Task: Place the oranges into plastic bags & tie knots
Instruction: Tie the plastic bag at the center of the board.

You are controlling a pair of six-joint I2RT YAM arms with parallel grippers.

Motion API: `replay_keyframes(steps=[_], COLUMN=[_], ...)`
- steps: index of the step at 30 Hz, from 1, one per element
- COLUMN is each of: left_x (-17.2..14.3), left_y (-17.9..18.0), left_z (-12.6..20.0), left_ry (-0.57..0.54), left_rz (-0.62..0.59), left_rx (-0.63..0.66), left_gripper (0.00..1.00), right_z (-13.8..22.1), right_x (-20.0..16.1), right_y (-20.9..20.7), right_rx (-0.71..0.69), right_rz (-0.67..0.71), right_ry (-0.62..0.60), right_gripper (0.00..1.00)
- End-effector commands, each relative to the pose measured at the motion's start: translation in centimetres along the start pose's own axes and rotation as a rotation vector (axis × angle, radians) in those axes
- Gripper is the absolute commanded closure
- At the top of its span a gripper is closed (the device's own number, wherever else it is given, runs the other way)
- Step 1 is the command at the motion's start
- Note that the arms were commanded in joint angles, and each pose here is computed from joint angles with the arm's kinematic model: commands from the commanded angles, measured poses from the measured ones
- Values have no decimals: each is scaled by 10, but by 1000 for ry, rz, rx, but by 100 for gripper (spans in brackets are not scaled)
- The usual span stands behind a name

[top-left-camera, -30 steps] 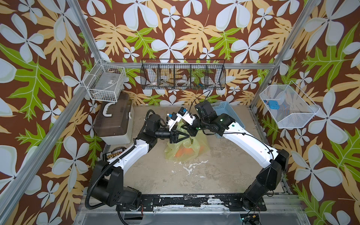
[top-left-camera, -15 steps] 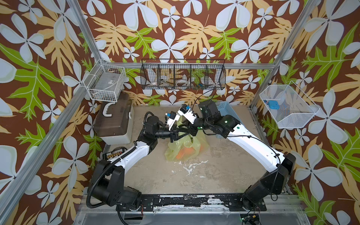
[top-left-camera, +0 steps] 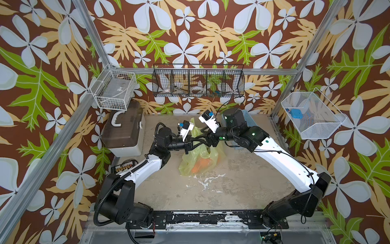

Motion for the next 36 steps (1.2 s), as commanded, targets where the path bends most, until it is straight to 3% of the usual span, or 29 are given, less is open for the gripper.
replay_keyframes(steps=[1,7,13,14,16,17,19,21,27,36], left_x=[2,-1,-2,-2,-3,-3,-3,-1,5,5], left_y=[-2,0,-1,-1,-1,-1,0,4,1,-6], left_z=[1,-1,-2,-2,-2,-2,-2,-1,7,13], left_ry=[15,37,49,52,60,64,71,64,19,-14], left_rz=[-47,-42,-38,-39,-38,-42,-49,-49,-80,-98], left_rx=[-3,-7,-23,-27,-33,-31,-14,33,89,88], left_gripper=[100,100,100,100,100,100,97,79,60,55], right_z=[3,-7,-16,-18,-24,-26,-29,-28,-16,-10], right_x=[-4,-4,8,10,9,7,-4,-12,-28,-31], right_y=[-6,-3,-15,-18,-21,-21,-22,-20,-12,15], right_rx=[-44,3,-39,-48,-47,-40,-36,-35,-14,139], right_rz=[-20,-35,-28,-28,-28,-27,-29,-30,-61,-138], right_ry=[22,22,15,16,34,50,88,95,85,5], right_gripper=[42,42,46,54,90,100,100,100,100,100])
Point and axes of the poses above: each gripper's point midway between its finger pads, its own z axis back along the fingers, its own y axis along the line the jaws close on, x = y × z, the point moved 3 cm from there along z, back along the fingers, and after that the axes turned 7 degrees about z, right-handed, at the moved point
